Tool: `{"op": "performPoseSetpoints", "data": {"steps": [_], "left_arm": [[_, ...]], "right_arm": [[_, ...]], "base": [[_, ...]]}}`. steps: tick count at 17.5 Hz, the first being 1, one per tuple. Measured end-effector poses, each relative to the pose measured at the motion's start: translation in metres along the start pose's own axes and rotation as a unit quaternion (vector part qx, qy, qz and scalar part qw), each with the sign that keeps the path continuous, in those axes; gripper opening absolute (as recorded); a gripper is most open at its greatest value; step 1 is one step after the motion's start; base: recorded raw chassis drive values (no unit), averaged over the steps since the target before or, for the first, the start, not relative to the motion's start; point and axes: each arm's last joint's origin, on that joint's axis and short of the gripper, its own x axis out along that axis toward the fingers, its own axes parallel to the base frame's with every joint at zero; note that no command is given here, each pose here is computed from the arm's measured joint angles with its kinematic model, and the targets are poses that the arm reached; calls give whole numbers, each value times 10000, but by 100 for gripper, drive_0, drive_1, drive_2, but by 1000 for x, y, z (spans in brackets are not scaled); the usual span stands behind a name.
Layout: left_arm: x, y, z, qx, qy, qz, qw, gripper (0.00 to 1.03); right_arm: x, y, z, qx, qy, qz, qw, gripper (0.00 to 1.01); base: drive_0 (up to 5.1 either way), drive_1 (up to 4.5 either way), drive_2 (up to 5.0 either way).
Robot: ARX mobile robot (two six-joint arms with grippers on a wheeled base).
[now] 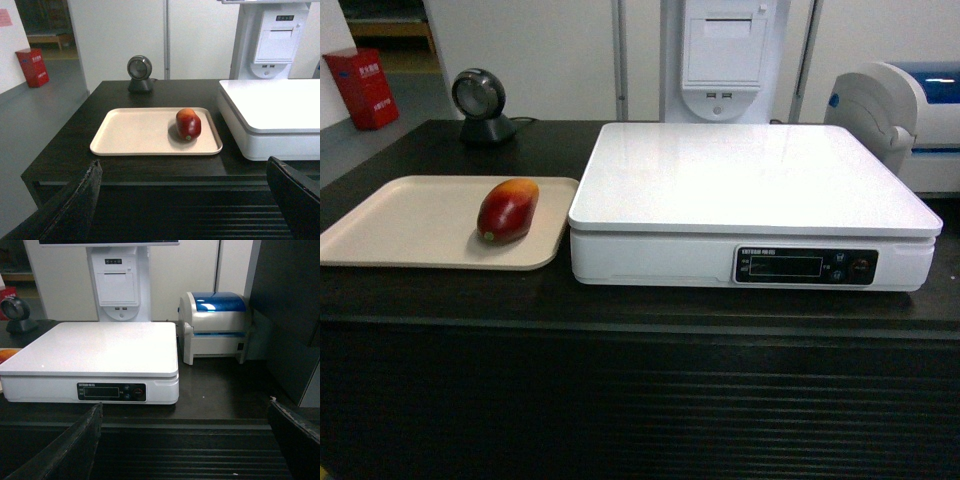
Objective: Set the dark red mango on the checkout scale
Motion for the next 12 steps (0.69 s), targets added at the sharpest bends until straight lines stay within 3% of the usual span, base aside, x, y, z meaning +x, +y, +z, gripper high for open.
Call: {"op": "performPoseSetpoints", "data": {"steps": [6,7,8,9,11,12], "left_arm": [[0,0,0,0,0,0,10000,98],[0,0,-1,16,174,103,9998,98],[1,-3,-1,100,540,409,9977,98],[13,-13,11,242,694,674,9950,98],[30,-26,31,249,467,869,9948,98],[42,-29,39,254,366,834,9955,98]], "right_arm": [[0,0,0,0,0,0,10000,98],[0,0,0,0,0,0,10000,98],[0,0,0,0,0,-4,10000,98],[0,0,0,0,-4,4,10000,98],[0,0,0,0,0,0,10000,98],[0,0,0,-2,0,0,10000,98]], "base": [[0,0,0],[0,0,0],[0,0,0],[0,0,0],[0,0,0],[0,0,0]]}}
